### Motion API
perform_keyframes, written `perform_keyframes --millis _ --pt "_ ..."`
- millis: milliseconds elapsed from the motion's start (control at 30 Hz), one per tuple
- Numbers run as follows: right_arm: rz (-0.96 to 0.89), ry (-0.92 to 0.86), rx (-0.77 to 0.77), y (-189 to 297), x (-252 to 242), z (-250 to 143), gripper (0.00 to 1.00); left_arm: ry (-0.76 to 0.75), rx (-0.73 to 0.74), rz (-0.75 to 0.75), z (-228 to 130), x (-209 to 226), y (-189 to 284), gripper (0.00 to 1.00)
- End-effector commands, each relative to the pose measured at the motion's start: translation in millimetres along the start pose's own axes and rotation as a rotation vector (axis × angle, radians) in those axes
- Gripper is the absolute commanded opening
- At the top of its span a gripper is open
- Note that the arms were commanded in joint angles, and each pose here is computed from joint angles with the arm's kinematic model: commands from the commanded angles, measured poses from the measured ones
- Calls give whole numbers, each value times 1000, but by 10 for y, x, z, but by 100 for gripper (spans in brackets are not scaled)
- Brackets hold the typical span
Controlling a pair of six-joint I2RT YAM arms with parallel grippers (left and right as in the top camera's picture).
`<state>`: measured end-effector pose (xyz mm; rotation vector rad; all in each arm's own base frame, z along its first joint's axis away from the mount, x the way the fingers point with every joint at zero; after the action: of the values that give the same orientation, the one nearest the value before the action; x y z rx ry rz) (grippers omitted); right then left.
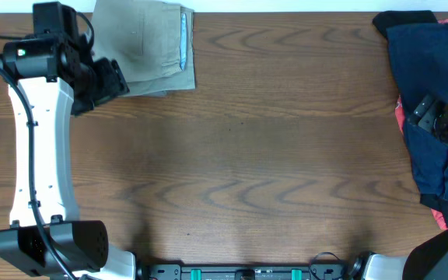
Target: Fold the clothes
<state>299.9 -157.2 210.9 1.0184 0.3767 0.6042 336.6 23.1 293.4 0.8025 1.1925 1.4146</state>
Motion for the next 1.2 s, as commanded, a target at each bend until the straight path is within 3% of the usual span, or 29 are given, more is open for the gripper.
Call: perform_keyframes --millis 0,233,500,667,700,733,933,1167 --pt "-12 -22 -14 27 -42 28 99 -40 -6 -31 -133 -111 171 73" --pt "-12 -22 -14 27 -42 28 99 -147 -103 -71 -453 -321 637 73" --pt "-12 -22 -14 27 -42 28 99 -271 -213 -128 -1199 -370 1011 76" --pt "-12 -22 -14 27 -42 28 99 -236 -229 -152 -1691 -239 860 78" --pt "-12 -22 -14 27 -42 28 99 -214 -235 -156 -1764 -211 816 83" --pt "-12 -22 -14 27 -42 28 99 -177 -240 -163 -1857 -174 758 98" --pt "-12 -22 -14 27 -42 28 99 -13 -209 -175 -2164 -50 512 98" --pt "-12 -22 -14 27 -42 28 99 -10 -173 -161 -2247 -17 449 98"
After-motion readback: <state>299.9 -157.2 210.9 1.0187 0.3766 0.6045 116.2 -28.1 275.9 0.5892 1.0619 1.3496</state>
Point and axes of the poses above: each gripper's point midway between its finger pads, its own y axis back along the fingers, its own x axis along the line the jaws close on, z = x × y, the point moved 6 cm from there along y, back along the fingers, and after that the axes turned 10 degrees about -y, right-handed, at the moved point
